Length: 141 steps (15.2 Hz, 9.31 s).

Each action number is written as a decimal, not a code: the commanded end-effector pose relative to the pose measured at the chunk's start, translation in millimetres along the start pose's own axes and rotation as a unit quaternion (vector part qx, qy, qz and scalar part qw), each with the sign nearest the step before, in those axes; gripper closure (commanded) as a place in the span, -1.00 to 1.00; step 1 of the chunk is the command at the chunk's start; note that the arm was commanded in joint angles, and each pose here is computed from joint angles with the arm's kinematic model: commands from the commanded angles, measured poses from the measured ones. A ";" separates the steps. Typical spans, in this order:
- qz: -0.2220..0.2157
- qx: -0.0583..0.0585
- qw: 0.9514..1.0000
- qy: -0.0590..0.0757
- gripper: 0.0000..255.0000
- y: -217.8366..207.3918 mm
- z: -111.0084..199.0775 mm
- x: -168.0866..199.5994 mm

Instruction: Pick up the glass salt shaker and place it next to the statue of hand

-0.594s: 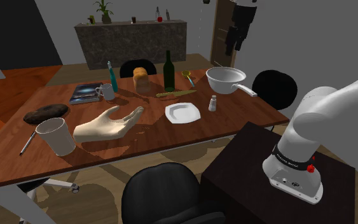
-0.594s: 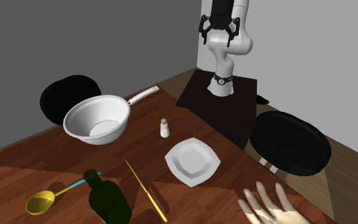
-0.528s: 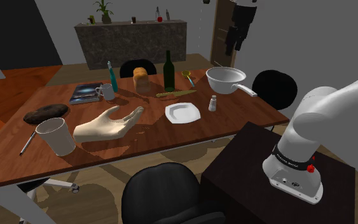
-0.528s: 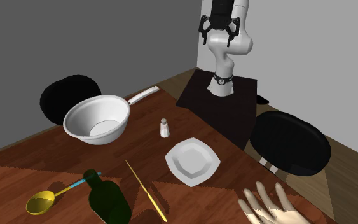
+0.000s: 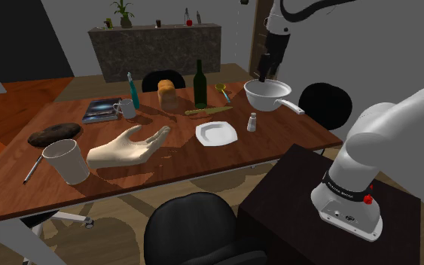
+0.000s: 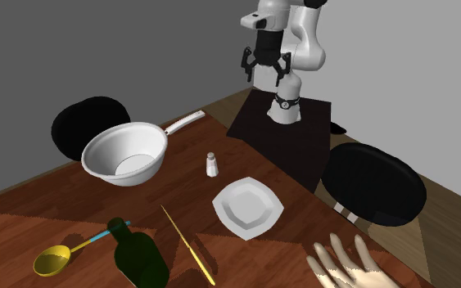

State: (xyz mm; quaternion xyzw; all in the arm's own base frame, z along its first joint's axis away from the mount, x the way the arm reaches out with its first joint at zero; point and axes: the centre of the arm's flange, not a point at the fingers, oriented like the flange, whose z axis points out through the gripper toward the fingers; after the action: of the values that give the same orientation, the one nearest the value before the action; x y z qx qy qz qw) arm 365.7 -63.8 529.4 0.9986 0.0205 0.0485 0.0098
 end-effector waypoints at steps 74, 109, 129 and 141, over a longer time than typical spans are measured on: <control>0.055 -0.034 0.998 0.010 1.00 145.5 177.9 100.4; 0.055 -0.034 0.998 0.010 1.00 -121.4 106.0 176.4; 0.055 -0.034 0.998 0.010 1.00 -252.6 153.7 205.3; 0.055 -0.034 0.998 0.010 1.00 -253.9 216.8 199.2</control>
State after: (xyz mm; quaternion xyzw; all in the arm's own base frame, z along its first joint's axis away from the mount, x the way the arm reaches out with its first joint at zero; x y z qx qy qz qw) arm 574.8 194.2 331.8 0.9967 -0.0355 0.0596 0.0411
